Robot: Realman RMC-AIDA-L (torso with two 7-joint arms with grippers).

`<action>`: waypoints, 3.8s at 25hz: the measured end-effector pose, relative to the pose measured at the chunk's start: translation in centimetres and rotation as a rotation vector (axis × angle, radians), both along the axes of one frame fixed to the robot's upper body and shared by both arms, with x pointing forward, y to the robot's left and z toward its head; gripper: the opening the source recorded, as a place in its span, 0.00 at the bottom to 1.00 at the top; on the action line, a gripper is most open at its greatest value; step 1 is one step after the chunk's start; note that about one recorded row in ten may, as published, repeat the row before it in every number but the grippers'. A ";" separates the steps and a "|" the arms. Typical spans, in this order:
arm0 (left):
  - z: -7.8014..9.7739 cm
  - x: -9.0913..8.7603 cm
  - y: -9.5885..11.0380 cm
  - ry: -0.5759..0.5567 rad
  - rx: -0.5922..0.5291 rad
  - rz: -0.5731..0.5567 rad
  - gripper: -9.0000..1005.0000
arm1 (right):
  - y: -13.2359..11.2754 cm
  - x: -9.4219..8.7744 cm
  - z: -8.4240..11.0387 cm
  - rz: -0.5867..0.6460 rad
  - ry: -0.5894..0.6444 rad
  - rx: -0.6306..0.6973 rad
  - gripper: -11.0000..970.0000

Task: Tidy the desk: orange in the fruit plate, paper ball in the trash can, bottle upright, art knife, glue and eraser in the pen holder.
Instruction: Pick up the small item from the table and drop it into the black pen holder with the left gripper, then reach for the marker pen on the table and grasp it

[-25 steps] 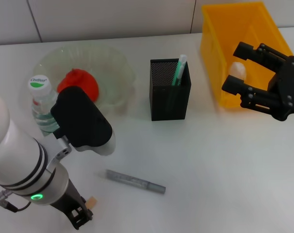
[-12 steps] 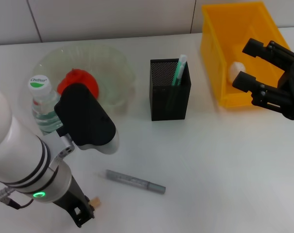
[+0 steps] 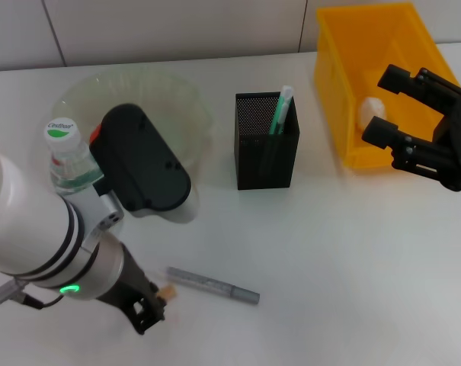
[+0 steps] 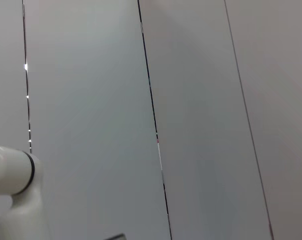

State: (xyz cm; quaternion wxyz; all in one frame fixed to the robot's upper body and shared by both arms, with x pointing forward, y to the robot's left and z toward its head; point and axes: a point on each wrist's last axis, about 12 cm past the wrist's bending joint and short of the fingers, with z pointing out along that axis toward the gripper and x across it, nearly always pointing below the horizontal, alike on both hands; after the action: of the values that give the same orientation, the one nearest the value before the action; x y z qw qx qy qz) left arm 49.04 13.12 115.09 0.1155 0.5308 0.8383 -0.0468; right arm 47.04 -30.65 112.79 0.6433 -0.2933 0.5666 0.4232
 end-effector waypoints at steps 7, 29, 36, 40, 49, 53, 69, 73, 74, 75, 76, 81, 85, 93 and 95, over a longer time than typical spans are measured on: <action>1.7 0.8 -0.8 -0.085 -0.124 0.004 0.17 | -0.2 -0.2 -0.5 -0.002 0.027 -0.025 0.84; 5.4 3.4 -2.9 -0.340 -0.374 -0.007 0.20 | -2.5 -2.1 -1.5 -0.063 0.096 -0.105 0.84; 6.3 4.5 -3.4 -0.431 -0.431 -0.014 0.21 | -2.6 -2.5 -1.6 -0.059 0.101 -0.101 0.84; 6.1 5.3 -3.9 -0.463 -0.451 -0.022 0.21 | -2.6 -2.7 -1.7 -0.055 0.106 -0.104 0.84; 5.0 7.1 -5.3 -0.453 -0.553 -0.030 0.23 | -2.6 -2.8 -1.9 -0.053 0.114 -0.104 0.84; 4.6 8.0 -5.8 -0.462 -0.561 -0.028 0.23 | -2.6 -2.9 -1.9 -0.054 0.117 -0.103 0.84; 2.9 10.1 -5.9 -0.472 -0.549 0.031 0.25 | -2.6 -2.8 -1.9 -0.050 0.115 -0.102 0.84; 1.8 10.8 -5.9 -0.440 -0.539 0.055 0.26 | -2.5 -2.7 -1.8 -0.047 0.112 -0.102 0.84; 1.5 10.8 -6.0 -0.436 -0.531 0.050 0.26 | -2.5 -2.7 -1.8 -0.048 0.112 -0.102 0.84; 1.5 10.8 -6.0 -0.436 -0.531 0.050 0.26 | -2.5 -2.6 -1.8 -0.048 0.112 -0.102 0.84; 1.5 10.8 -6.0 -0.436 -0.531 0.050 0.26 | -2.5 -2.6 -1.8 -0.049 0.112 -0.102 0.84; 1.2 10.8 -5.9 -0.433 -0.519 0.042 0.27 | -2.5 -2.6 -1.8 -0.050 0.113 -0.102 0.84; 1.1 10.8 -5.9 -0.430 -0.516 0.045 0.28 | -2.5 -2.5 -1.8 -0.049 0.112 -0.103 0.84; 1.6 11.0 -5.9 -0.422 -0.530 0.064 0.50 | -2.4 -2.4 -1.7 -0.049 0.110 -0.103 0.84; 1.8 11.0 -6.0 -0.415 -0.527 0.057 0.56 | -2.4 -2.4 -1.8 -0.050 0.111 -0.103 0.84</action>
State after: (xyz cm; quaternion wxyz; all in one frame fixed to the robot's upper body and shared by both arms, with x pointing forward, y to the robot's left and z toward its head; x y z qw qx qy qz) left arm 60.00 7.15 116.91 0.4184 0.4572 0.7704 -0.1496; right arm 44.65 -33.09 111.03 0.6054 -0.2879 0.6295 0.3929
